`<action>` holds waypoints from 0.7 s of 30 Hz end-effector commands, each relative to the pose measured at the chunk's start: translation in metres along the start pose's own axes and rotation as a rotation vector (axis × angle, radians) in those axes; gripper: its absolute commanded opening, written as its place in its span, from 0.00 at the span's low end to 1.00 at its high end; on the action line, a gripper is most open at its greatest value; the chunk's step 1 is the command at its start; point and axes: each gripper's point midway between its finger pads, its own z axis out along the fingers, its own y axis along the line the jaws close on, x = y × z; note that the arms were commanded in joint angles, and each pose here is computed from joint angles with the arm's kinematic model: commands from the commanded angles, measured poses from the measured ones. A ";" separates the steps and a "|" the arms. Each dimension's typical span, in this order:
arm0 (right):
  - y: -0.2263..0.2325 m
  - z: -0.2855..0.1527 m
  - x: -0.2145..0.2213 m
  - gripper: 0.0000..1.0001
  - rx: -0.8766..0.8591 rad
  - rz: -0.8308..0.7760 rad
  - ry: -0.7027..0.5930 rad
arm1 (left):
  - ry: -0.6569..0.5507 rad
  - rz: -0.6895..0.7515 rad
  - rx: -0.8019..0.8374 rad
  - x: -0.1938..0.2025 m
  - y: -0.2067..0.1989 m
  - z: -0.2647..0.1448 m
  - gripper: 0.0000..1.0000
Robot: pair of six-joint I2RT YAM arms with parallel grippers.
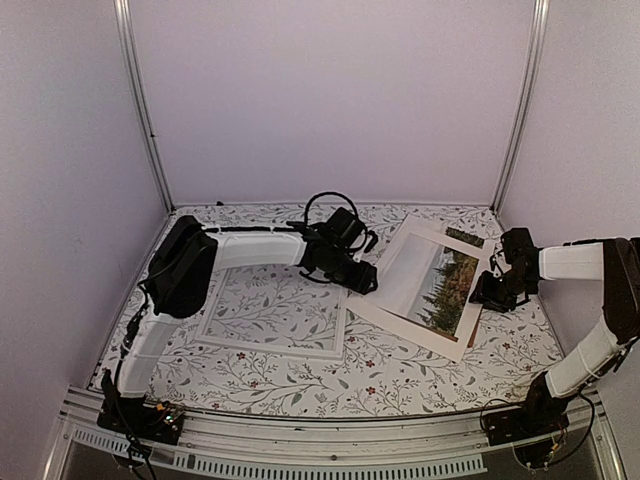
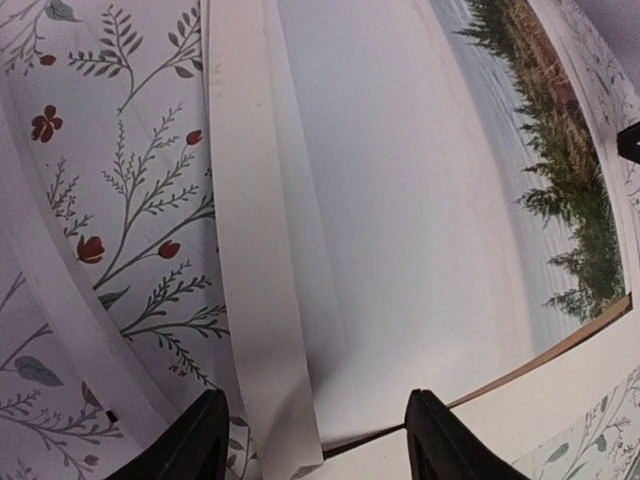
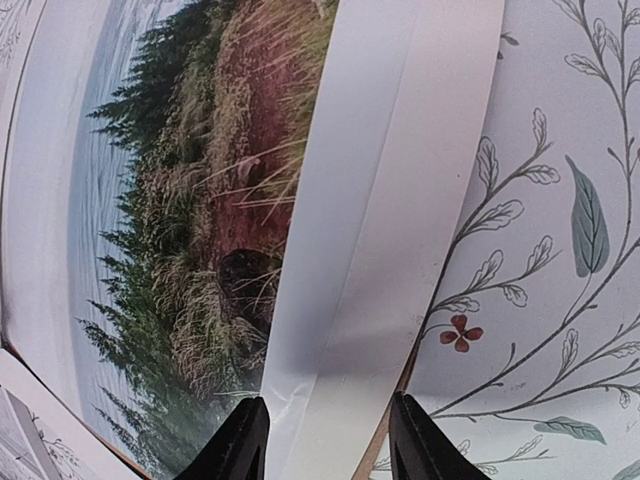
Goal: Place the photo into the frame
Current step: Pick up the mat board from the photo.
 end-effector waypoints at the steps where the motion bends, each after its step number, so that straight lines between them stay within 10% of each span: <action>1: 0.007 -0.005 0.001 0.44 -0.027 -0.004 -0.010 | 0.011 0.010 -0.034 -0.005 0.013 0.006 0.64; 21: 0.004 0.004 0.017 0.47 -0.041 0.026 0.026 | 0.124 -0.029 -0.059 0.023 0.022 0.019 0.66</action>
